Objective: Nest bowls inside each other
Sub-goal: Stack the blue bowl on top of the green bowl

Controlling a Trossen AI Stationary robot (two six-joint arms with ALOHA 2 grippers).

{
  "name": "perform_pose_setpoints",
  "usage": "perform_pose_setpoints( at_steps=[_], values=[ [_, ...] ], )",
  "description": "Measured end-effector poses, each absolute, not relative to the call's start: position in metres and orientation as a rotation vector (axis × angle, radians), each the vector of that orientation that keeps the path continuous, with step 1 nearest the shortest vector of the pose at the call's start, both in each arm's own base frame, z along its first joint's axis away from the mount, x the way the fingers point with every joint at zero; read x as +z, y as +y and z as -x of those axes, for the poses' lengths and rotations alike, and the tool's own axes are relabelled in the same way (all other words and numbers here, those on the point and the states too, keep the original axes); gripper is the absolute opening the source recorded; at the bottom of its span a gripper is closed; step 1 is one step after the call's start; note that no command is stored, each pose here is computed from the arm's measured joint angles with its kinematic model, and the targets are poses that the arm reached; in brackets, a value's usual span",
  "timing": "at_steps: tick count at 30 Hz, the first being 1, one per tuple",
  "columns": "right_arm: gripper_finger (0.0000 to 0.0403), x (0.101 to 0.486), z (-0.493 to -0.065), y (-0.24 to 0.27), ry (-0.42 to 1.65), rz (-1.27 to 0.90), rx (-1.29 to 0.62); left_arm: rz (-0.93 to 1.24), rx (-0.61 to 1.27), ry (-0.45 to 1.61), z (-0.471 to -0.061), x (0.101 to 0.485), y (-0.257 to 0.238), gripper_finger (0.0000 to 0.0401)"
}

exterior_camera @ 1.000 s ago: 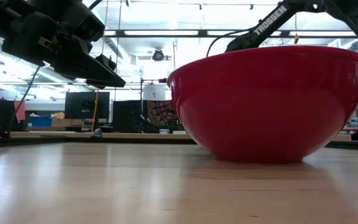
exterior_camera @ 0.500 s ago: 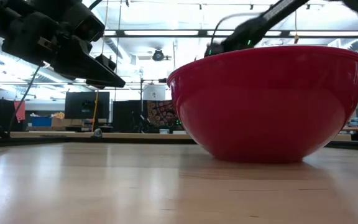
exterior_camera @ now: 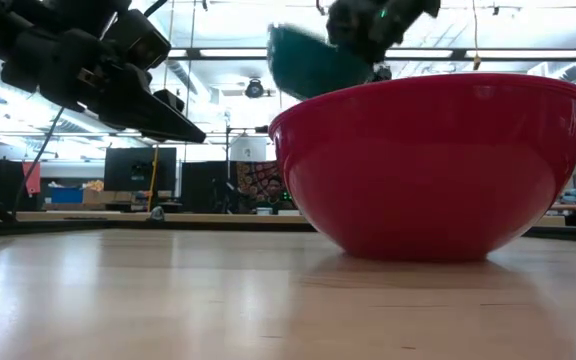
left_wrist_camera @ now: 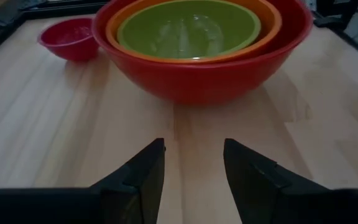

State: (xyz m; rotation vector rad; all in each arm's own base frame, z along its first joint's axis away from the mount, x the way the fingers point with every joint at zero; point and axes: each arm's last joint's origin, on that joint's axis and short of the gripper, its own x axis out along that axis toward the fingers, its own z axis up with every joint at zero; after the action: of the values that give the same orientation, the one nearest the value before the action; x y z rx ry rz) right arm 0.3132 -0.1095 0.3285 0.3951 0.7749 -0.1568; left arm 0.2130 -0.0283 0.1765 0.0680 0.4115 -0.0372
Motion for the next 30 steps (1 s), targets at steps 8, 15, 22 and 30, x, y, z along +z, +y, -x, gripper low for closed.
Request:
perform_pose_setpoints(
  at_steps=[8, 15, 22, 30],
  values=[
    [0.0028, 0.299, -0.314, -0.036, 1.033, -0.287, -0.054, -0.069, -0.004, 0.399, -0.213, 0.178, -0.027, 0.0167],
    [0.0029, 0.258, -0.305, 0.002, 1.152, -0.208, -0.170, -0.062, 0.056, 0.383, -0.214, 0.179, -0.026, 0.0167],
    [0.0047, 0.233, -0.302, 0.013, 1.137, -0.239, -0.202, -0.080, 0.114, 0.462, -0.224, 0.199, -0.026, 0.0167],
    [0.0109, 0.235, -0.300, 0.012, 1.182, -0.272, -0.182, -0.109, 0.111, 0.507, -0.231, 0.220, -0.027, 0.0167]
  ],
)
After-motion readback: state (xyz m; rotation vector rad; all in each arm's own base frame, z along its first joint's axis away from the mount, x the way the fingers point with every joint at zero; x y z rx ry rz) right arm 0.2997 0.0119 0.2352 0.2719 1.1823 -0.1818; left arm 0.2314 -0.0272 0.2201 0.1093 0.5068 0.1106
